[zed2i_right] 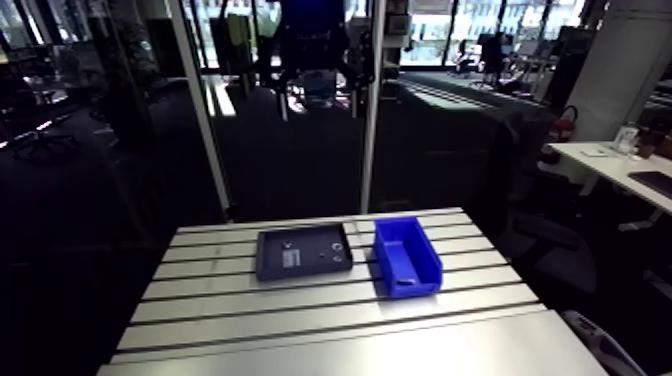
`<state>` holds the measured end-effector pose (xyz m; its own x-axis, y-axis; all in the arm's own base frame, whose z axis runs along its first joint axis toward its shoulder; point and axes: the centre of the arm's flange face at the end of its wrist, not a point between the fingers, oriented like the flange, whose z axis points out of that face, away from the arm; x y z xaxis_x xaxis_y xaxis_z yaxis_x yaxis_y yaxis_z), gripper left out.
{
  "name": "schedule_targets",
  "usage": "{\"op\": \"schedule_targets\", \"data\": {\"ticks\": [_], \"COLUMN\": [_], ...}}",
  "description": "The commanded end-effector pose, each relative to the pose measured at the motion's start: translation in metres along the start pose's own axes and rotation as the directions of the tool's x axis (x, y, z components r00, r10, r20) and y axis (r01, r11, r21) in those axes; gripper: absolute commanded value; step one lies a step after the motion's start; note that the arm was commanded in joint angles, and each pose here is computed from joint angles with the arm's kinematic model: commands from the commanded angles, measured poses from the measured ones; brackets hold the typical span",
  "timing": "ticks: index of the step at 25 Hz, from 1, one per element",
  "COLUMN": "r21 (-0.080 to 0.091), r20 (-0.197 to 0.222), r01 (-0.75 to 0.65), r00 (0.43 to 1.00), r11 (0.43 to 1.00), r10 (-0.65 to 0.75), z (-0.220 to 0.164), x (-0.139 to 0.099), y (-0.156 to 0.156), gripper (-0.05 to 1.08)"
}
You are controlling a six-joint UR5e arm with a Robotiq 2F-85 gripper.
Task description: Pick up the M10 bolt from the tray and put it into the blue bin.
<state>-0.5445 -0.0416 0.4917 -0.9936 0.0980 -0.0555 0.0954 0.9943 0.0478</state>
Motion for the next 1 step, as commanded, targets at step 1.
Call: {"op": "schedule_targets", "data": {"ticks": [1], "r21": [-0.004], "r20": [-0.005], "r01": [0.001], "r00": [1.0], "r11": [1.0], "r10": [-0.001], "z": [-0.0029], "x": [-0.0035], "y": [-0.0003], "gripper": [0.01]}}
